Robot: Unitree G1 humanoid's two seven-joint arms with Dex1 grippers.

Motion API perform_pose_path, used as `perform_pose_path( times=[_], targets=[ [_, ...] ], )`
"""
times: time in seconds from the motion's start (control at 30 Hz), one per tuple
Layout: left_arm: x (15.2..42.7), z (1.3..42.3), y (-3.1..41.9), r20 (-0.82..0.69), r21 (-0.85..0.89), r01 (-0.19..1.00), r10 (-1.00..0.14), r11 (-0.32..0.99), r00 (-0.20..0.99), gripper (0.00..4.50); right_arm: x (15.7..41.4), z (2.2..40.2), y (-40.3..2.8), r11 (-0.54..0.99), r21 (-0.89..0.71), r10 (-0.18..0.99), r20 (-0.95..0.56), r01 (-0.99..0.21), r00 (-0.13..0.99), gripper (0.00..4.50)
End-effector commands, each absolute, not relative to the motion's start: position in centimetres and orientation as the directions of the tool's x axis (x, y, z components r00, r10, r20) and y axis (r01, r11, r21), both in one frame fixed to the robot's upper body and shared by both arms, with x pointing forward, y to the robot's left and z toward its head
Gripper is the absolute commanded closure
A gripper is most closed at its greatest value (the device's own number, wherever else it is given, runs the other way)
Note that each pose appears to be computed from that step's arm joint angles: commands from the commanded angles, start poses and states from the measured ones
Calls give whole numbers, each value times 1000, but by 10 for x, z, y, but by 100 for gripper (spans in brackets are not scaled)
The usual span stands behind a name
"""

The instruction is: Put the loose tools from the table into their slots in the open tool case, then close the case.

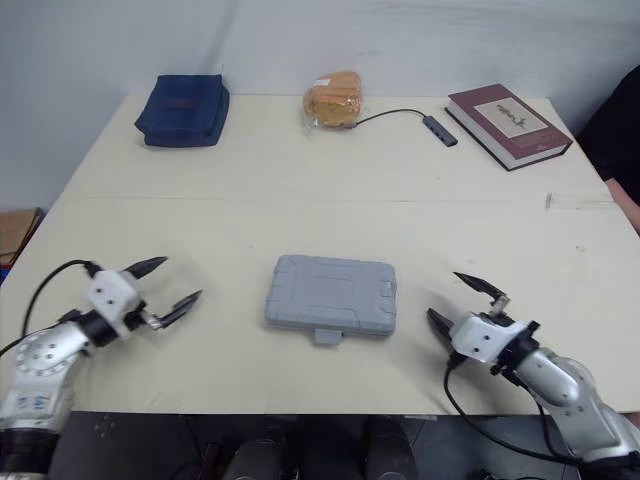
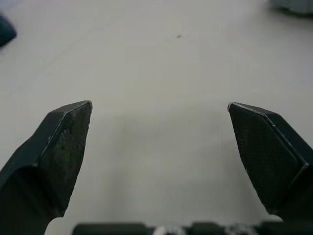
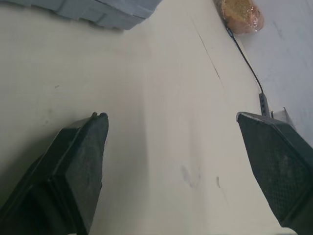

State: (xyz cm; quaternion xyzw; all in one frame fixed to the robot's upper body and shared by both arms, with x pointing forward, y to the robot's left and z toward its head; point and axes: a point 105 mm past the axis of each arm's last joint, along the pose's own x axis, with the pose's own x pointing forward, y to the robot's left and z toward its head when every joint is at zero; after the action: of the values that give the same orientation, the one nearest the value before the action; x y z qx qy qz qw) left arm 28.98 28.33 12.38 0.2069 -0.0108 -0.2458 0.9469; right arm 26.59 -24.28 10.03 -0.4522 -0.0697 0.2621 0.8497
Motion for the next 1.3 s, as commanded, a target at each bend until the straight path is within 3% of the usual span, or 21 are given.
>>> perform_pose_path(
  times=[0.03,0.13,0.3,0.33,0.4,0.47,0.63,0.73,1.03,1.2,1.3],
  targets=[
    [285,152,288,-14,427,422,-461,800,887,0,262,118,-250,521,-755,528,-81,-398,845,6],
    [282,150,291,-22,416,405,-436,814,900,0,265,123,-257,603,-679,521,-63,-420,851,6],
    [288,149,266,-46,386,507,-533,771,845,0,258,122,-236,644,-500,619,-104,-579,778,6],
    [291,151,259,-41,376,533,-561,758,827,0,255,123,-230,651,-443,642,-111,-616,758,29],
    [295,154,249,-37,362,573,-603,736,797,0,250,124,-219,656,-340,678,-125,-674,724,84],
    [302,157,238,-28,358,603,-637,713,770,98,243,124,-206,619,-279,726,-153,-734,670,207],
    [334,162,199,-56,387,708,-751,591,658,312,214,107,-161,396,-216,856,-267,-893,444,441],
    [339,157,170,-145,422,809,-850,409,506,448,200,94,-148,292,-181,876,-342,-939,339,450],
    [388,164,130,-168,437,820,-862,370,479,448,208,72,-132,294,-181,865,-369,-939,341,450],
    [400,137,103,-279,466,833,-845,297,457,448,225,63,-133,368,-207,831,-364,-906,421,450],
    [398,128,91,-282,426,862,-864,277,417,448,223,55,-134,356,-205,822,-395,-912,410,450]
  ],
)
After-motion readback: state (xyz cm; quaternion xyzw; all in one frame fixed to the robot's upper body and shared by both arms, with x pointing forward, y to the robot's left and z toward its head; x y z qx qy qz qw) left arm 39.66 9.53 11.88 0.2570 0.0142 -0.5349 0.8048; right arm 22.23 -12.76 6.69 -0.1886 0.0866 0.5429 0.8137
